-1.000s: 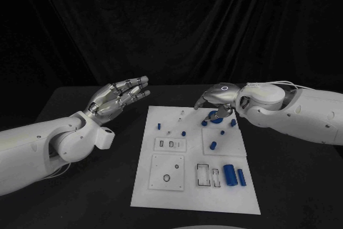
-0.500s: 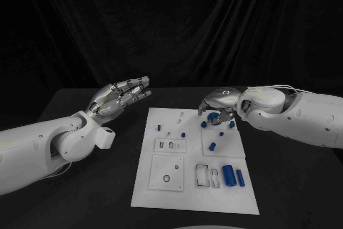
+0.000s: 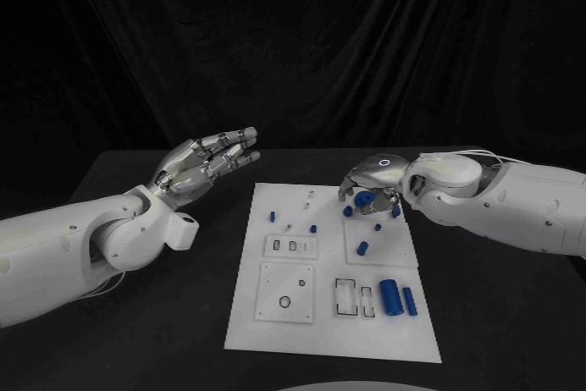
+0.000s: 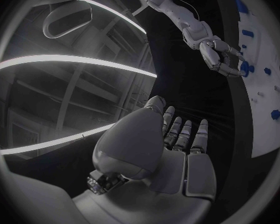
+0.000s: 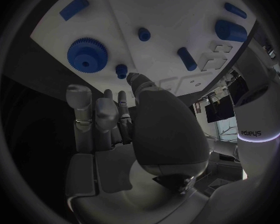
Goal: Assemble the parts on the task board
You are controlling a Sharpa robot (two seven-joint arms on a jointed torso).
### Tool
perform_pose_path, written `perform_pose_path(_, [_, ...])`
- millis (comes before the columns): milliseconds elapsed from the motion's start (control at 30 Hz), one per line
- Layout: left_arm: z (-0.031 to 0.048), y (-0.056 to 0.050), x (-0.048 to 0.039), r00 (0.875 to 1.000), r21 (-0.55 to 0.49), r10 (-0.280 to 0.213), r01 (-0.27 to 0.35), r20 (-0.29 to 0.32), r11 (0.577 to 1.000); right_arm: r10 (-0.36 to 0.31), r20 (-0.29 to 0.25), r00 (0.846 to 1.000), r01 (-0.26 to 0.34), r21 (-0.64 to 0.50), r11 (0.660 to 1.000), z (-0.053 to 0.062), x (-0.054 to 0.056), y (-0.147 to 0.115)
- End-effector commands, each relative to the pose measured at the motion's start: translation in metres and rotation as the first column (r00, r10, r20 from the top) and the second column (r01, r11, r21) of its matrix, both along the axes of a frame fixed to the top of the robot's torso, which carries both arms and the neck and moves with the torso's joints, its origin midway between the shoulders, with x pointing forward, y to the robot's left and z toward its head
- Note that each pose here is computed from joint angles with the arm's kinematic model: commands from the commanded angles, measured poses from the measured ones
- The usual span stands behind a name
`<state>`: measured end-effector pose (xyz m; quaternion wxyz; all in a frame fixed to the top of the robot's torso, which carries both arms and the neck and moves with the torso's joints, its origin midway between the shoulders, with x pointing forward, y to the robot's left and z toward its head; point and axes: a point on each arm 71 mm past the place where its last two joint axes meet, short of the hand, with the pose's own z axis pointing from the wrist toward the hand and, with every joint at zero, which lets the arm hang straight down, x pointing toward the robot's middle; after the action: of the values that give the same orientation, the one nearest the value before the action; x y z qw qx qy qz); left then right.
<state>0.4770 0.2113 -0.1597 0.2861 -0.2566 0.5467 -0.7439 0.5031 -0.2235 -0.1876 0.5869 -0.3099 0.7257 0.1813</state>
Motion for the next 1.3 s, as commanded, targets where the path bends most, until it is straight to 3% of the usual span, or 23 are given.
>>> perform_pose_path(33, [0.0086,0.000,-0.0014,0.997,-0.088,-0.008,0.015,0.075,0.996,0.015,0.019,1.000,-0.016,0.011,1.000,-0.003,0.000,0.001])
perform_pose_path(1300, [0.0049,-0.003,0.0003,0.998,-0.070,-0.033,0.036,0.046,0.997,0.001,-0.020,1.000,-0.002,-0.007,1.000,-0.027,0.005,0.003])
